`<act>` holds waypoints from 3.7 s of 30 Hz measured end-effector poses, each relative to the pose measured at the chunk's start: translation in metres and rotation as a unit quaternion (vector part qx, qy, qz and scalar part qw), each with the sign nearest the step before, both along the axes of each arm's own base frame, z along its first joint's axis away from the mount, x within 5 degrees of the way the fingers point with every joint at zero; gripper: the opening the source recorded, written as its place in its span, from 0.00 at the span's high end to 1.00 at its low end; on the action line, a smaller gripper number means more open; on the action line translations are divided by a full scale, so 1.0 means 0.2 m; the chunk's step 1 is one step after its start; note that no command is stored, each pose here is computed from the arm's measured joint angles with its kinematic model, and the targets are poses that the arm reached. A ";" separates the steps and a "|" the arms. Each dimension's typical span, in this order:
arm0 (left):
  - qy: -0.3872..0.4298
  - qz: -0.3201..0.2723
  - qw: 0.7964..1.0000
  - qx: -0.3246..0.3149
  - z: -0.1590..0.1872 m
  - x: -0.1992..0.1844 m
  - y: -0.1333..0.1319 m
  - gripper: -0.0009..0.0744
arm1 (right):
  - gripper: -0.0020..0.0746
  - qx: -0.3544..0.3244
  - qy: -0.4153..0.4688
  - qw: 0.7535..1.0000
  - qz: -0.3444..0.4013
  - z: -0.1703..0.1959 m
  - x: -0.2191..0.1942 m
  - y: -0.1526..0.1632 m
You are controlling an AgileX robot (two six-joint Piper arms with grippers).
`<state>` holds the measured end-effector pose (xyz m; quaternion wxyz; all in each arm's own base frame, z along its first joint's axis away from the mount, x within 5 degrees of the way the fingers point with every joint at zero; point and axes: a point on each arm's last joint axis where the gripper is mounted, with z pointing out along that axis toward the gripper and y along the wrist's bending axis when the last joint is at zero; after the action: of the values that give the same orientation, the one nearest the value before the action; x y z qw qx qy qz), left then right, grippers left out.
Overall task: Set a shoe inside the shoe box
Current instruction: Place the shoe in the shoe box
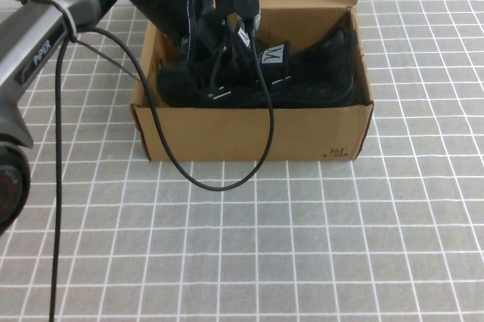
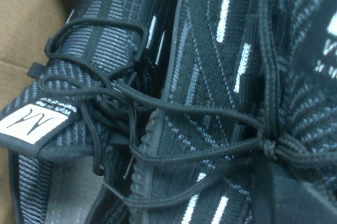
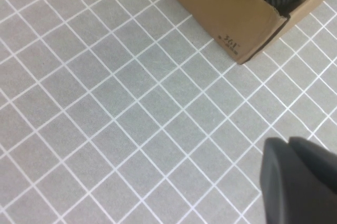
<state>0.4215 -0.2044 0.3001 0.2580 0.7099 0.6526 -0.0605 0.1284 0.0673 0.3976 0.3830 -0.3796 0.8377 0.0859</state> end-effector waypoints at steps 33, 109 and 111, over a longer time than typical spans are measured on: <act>0.009 -0.035 0.999 0.024 -0.23 0.09 -0.03 0.93 | 0.99 0.012 0.003 1.000 0.010 0.00 -0.01 0.01; -0.304 0.368 0.715 -0.511 -0.12 -1.71 0.89 0.99 | 0.99 0.302 -0.229 0.916 -0.133 -0.06 -0.49 -0.22; -0.294 0.384 0.714 -0.506 -0.24 -1.71 0.90 0.99 | 0.99 0.323 -0.246 0.903 -0.143 -0.13 -0.43 -0.21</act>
<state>0.0804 -0.0252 0.2531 0.7586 0.1433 0.6323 -0.0653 0.0419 0.0256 0.3722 0.6869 -0.1207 0.6883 0.1994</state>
